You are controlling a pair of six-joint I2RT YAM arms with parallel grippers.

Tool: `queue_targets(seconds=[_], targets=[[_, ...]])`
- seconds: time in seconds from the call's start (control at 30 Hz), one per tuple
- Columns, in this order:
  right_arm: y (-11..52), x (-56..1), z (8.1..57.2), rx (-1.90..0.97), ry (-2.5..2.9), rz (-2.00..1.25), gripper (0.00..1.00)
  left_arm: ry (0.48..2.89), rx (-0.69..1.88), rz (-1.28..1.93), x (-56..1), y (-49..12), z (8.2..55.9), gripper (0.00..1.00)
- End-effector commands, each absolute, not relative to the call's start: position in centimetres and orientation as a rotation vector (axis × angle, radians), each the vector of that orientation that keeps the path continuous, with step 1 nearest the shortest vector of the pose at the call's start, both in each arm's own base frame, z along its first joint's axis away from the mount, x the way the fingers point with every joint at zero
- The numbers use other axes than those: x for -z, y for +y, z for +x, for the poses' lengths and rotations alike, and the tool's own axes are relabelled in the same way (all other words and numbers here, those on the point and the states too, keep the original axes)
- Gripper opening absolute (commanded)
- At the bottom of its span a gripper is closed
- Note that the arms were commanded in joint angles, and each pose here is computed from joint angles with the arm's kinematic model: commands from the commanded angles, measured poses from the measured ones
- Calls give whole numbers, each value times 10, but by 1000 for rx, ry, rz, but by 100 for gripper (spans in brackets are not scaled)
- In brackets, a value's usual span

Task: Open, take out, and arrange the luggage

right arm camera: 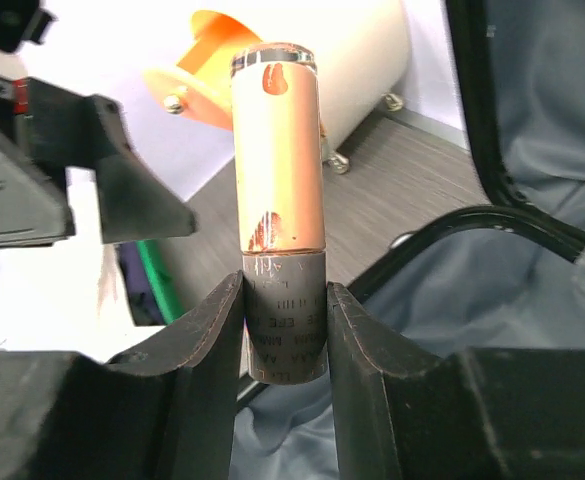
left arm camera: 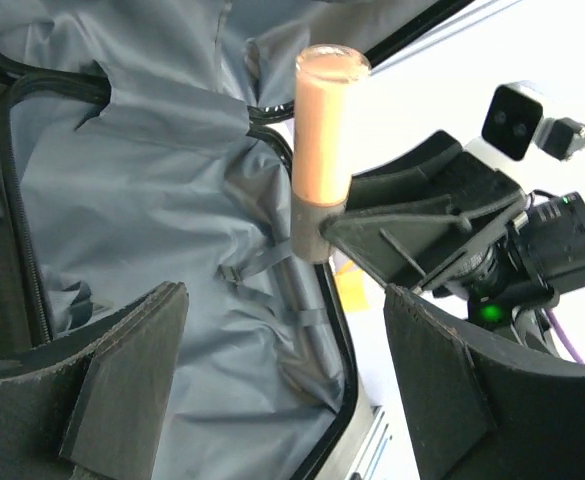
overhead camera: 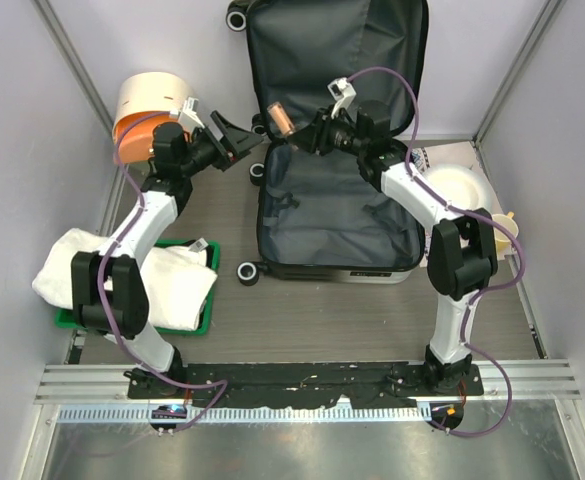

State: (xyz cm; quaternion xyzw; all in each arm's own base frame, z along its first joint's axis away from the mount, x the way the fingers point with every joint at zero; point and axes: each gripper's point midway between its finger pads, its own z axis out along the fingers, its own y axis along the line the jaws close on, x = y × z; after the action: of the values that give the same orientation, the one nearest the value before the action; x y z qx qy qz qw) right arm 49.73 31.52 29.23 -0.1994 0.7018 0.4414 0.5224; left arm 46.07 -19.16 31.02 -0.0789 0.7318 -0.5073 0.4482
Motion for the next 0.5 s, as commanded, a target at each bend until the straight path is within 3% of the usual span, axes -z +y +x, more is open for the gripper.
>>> queue_targets(seconds=[0.0, 0.37, 0.43, 0.47], targets=[[334, -364, 456, -1156, 1481, -530, 1, 1685, 1340, -244, -345, -197, 468, 83], [363, -359, 412, -1230, 1472, -628, 1, 1668, 1394, -230, -342, -214, 469, 79], [366, -357, 407, -1242, 1473, -647, 1, 1669, 1404, -222, -341, -218, 468, 72], [367, -355, 404, -1248, 1476, -653, 1, 1670, 1412, -220, -341, -220, 466, 59]])
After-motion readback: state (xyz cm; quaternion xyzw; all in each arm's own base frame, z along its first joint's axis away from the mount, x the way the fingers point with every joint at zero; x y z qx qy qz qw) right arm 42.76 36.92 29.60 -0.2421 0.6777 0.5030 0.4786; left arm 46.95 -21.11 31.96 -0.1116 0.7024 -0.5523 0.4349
